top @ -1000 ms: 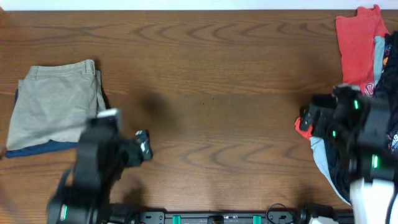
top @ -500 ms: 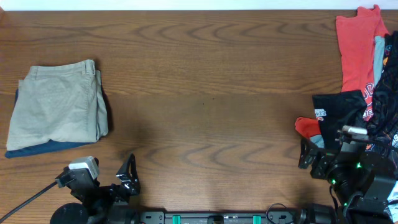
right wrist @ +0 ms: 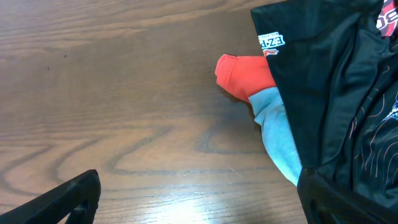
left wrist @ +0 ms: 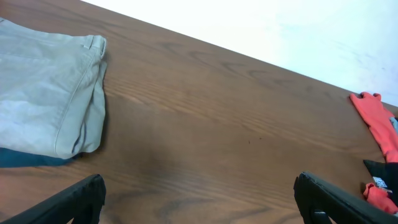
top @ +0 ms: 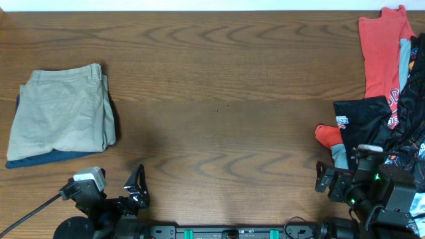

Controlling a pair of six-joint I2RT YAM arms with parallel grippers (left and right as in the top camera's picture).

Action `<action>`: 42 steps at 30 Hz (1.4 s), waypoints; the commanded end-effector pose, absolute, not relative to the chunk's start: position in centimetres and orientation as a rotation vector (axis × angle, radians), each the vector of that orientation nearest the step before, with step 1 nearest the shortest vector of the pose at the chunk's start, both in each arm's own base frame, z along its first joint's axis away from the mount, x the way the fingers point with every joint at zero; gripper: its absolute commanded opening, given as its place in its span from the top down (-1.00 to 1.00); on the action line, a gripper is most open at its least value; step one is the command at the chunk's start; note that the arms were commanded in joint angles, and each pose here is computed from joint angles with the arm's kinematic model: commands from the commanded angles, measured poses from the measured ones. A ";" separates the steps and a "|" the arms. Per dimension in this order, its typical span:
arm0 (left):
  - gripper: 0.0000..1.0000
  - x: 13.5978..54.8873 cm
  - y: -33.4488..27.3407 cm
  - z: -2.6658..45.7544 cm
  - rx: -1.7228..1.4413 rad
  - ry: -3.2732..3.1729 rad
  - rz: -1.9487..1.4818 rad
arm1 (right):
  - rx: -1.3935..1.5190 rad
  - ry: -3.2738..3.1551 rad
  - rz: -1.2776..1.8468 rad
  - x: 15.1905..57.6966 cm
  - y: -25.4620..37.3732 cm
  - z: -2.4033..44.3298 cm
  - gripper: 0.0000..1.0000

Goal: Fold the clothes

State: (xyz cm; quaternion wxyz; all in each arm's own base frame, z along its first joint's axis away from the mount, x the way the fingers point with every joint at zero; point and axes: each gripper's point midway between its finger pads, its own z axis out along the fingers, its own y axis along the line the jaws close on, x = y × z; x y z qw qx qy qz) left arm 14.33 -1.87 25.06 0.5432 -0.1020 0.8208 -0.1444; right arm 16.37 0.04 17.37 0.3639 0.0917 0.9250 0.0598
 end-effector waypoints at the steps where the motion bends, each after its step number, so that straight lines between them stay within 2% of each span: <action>1: -0.96 14.3 -1.7 24.8 -0.248 1.953 -0.334 | 0.232 2.356 0.152 16.2 0.1 17.5 -0.98; 4: -0.96 14.3 -1.7 24.8 -0.248 1.953 -0.334 | 0.217 2.298 0.150 16.3 0.2 18.3 -0.98; 18: -0.95 14.3 -1.7 24.8 -0.248 1.953 -0.334 | -0.006 1.598 0.171 22.4 1.7 22.6 -0.98; 23: -0.96 14.3 -1.7 24.8 -0.248 1.953 -0.334 | -0.079 1.516 0.106 23.8 1.7 21.2 -0.98; 28: -0.96 14.3 -1.7 24.8 -0.248 1.953 -0.334 | -0.066 1.638 0.067 24.6 1.1 15.9 -0.98; 42: -0.96 14.3 -1.7 24.8 -0.248 1.953 -0.334 | -0.065 1.632 0.060 24.6 1.0 16.0 -0.99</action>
